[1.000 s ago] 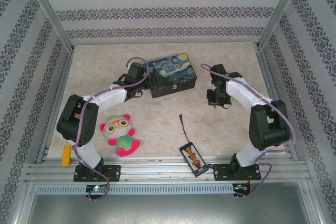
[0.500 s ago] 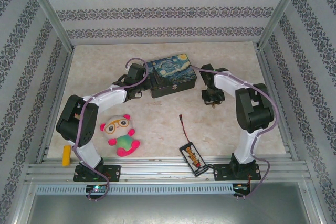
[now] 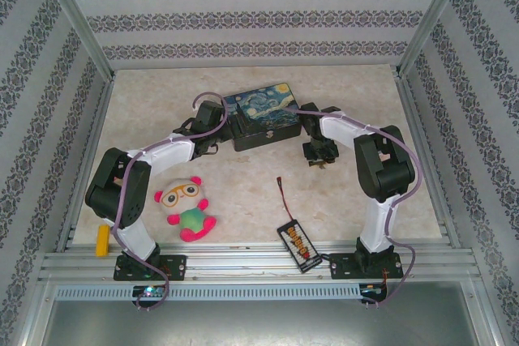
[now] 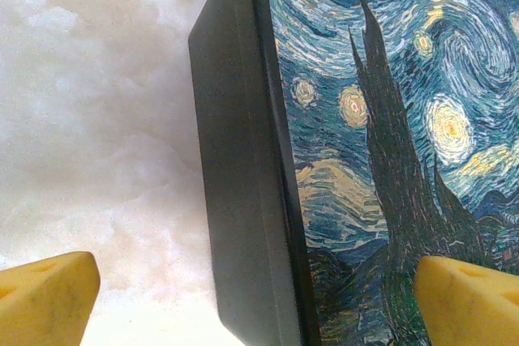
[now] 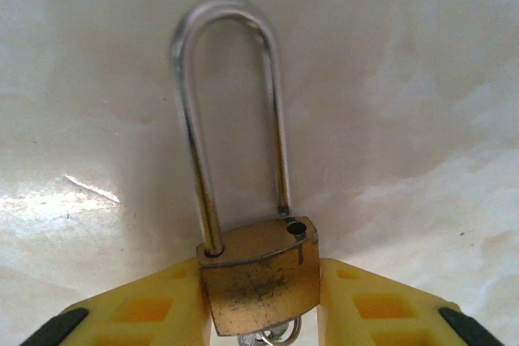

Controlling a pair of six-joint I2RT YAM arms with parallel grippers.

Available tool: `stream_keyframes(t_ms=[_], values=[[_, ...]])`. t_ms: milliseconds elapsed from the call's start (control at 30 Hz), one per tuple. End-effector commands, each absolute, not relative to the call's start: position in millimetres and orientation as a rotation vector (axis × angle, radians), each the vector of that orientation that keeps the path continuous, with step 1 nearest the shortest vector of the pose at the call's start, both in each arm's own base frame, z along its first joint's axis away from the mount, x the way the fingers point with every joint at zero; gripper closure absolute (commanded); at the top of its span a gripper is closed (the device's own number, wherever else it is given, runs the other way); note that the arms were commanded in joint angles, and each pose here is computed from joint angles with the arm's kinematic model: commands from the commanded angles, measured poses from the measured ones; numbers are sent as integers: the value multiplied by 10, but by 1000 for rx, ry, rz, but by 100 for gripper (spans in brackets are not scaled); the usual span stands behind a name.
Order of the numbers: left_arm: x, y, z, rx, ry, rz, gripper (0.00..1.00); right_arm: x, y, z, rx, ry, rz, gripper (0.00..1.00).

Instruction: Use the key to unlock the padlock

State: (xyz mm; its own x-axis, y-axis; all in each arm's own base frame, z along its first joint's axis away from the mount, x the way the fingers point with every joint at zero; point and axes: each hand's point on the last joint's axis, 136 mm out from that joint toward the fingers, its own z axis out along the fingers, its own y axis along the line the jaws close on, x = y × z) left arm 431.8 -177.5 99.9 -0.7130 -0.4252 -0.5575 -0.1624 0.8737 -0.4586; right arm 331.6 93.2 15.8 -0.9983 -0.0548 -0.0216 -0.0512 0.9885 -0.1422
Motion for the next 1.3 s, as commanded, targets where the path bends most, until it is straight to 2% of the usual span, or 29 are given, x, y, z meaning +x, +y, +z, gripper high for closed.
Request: stream_keyframes(t_ms=[0,100,333,500,833,1067,1267], values=[[4333,-1706,1125,-449,2312,-500,1,3229,984,181,-82,3133,-211,55],[4328,-1701,1127,-451,2313,-503,1,3231,996,223,-82,3124,-195,47],[4313,-1701,1160,-459,2311,-515,1,3352,1029,510,-60,3050,-107,45],[4315,-1693,1202,-460,2300,-525,1,3574,1064,811,-4,2944,64,44],[4350,-1802,1232,-431,2309,-600,1,4229,1171,1243,85,2732,468,52],[4424,-1908,1250,-405,2314,-645,1,4702,1369,1315,51,2636,575,53],[4486,-1967,1219,-366,2338,-651,1,4902,1435,1167,53,2645,601,53]])
